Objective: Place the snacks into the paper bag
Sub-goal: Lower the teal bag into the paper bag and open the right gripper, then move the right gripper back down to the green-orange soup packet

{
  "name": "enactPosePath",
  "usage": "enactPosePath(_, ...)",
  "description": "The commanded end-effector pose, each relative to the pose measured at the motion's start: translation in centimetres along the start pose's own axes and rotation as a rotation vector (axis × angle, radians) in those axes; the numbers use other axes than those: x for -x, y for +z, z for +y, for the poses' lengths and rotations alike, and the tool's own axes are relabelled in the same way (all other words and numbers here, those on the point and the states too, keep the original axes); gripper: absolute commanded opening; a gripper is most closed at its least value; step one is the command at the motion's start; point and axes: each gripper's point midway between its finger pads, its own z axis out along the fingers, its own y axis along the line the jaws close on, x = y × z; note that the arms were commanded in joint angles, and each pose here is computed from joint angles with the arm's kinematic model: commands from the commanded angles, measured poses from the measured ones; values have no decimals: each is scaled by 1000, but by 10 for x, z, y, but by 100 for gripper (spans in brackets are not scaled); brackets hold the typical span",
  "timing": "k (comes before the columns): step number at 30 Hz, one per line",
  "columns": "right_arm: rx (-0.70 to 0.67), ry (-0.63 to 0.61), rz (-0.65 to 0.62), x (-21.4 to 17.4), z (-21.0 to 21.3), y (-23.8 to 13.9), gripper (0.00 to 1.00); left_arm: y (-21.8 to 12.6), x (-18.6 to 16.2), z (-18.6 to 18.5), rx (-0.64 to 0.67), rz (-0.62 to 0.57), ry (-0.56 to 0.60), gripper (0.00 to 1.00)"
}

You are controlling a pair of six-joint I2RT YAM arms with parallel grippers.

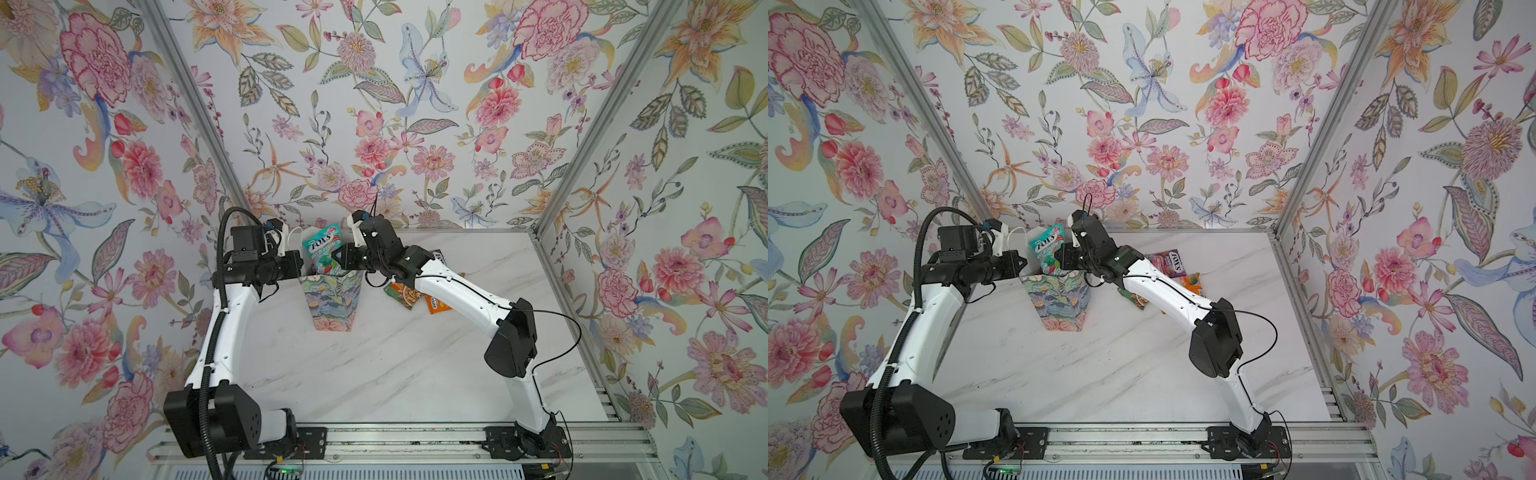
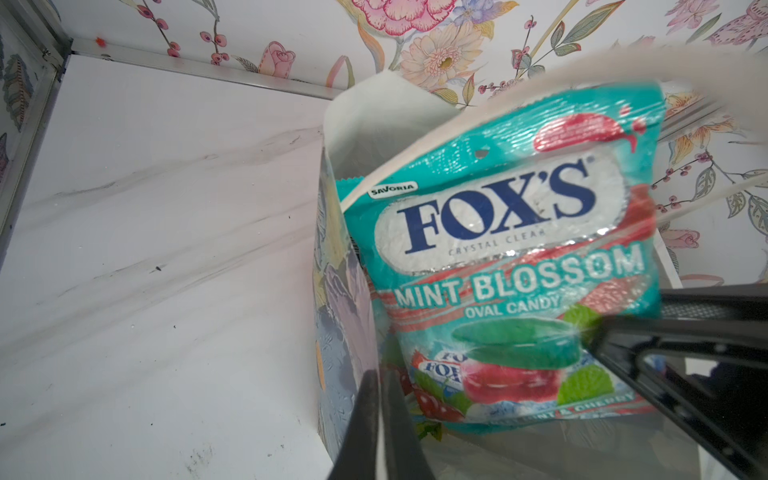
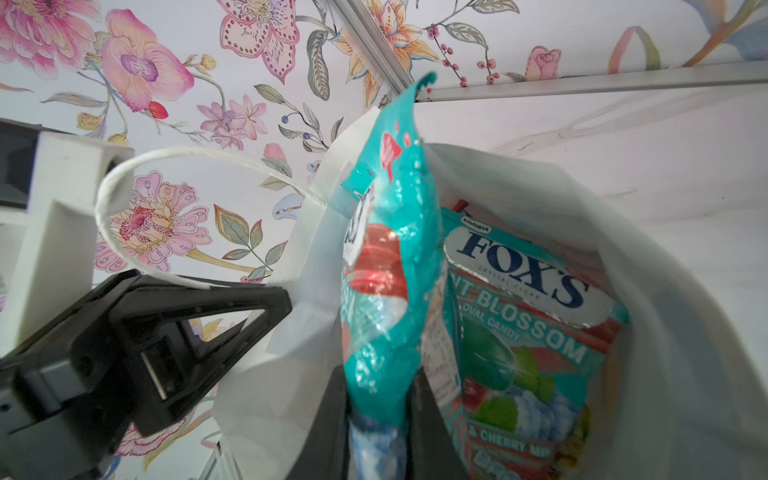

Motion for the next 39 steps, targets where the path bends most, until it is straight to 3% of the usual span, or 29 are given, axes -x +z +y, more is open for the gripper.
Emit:
enactPosePath(1, 98, 10, -97, 34, 33, -30, 22, 2, -4, -4, -21, 4, 20, 3)
enactPosePath(3, 104, 5, -111, 40, 35, -35, 33, 2, -5, -4, -19, 6, 19, 3)
enactPosePath(8, 109, -23, -169, 58, 42, -56, 46, 2, -4, -4, -18, 6, 19, 3)
enactPosePath(21, 45, -63, -287, 76, 18, -120, 50, 2, -3, -4, -18, 5, 17, 3)
enactPosePath(27, -88, -37, -310, 61, -38, -156, 53, 2, -4, -4, -18, 5, 14, 3)
enactPosePath(39, -389, 157, -255, -19, -189, -221, 55, 5, -4, -2, -16, 5, 3, 3)
